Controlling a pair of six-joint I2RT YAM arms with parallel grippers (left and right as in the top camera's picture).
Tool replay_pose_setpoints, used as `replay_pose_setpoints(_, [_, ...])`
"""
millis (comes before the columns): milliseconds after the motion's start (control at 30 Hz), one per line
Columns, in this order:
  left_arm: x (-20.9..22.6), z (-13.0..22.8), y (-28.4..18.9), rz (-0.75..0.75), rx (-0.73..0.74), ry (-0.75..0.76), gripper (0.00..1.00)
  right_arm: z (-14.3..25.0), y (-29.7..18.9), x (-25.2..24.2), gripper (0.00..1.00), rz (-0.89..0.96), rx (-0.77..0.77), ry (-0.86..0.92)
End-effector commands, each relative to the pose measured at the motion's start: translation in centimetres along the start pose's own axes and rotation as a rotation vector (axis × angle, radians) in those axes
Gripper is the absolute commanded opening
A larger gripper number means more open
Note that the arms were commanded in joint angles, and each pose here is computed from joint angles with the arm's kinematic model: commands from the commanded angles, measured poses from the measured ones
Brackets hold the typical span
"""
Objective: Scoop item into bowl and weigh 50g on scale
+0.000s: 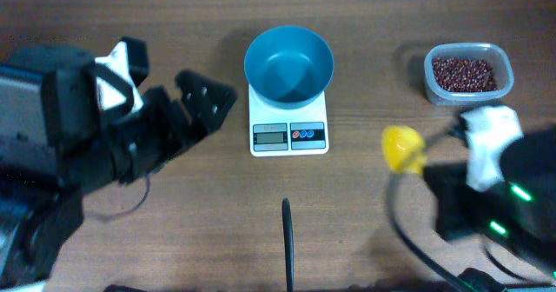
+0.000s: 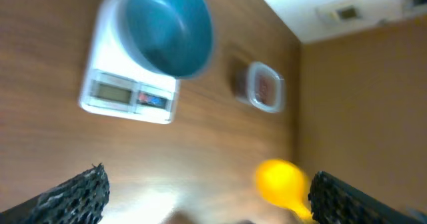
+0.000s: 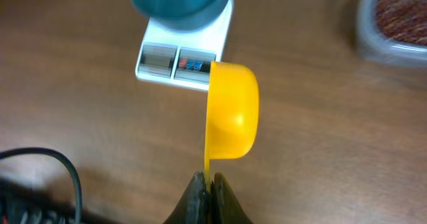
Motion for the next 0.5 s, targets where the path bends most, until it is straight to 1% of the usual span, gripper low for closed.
replay_pose_setpoints(0, [4.8, -0.7, -2.8, -0.342, -0.193, 0.094, 0.99, 1.1, -4.5, -3.7, 0.04, 0.126, -0.151, 0.102])
replay_pose_setpoints(67, [6.6, 0.4, -4.0, -0.451, -0.177, 0.082, 0.99, 1.9, -5.7, -4.4, 0.04, 0.113, -0.198, 0.115])
replay_pose_setpoints(133, [8.0, 1.2, -4.5, -0.534, -0.143, 0.073, 0.99, 2.1, -5.8, -4.8, 0.04, 0.133, -0.199, 0.114])
replay_pose_setpoints(167, [9.4, 2.1, -5.3, -0.634, -0.11, 0.067, 0.99, 2.2, -5.8, -5.0, 0.04, 0.152, -0.193, 0.11])
replay_pose_setpoints(233, [11.0, 3.5, -6.5, -0.745, -0.044, 0.06, 0.99, 2.0, -5.7, -5.1, 0.04, 0.17, -0.196, 0.11])
replay_pose_setpoints(333, [11.8, 4.7, -7.2, -0.8, 0.02, 0.049, 0.99, 1.8, -5.2, -4.9, 0.04, 0.179, -0.171, 0.101])
replay_pose_setpoints(467, [11.8, 4.8, -7.2, -0.799, 0.024, 0.048, 0.99, 0.9, -4.0, -4.2, 0.04, 0.201, -0.131, 0.088])
Point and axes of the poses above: each gripper's point midway between its finger pads, its own y axis out along the fingers, its own x axis along the line the jaws close on, z = x × y, the point moved 5 cm from there along -y, back along the fingers, and after that the axes turned 1 degree about -y, right-handed, at the moved point
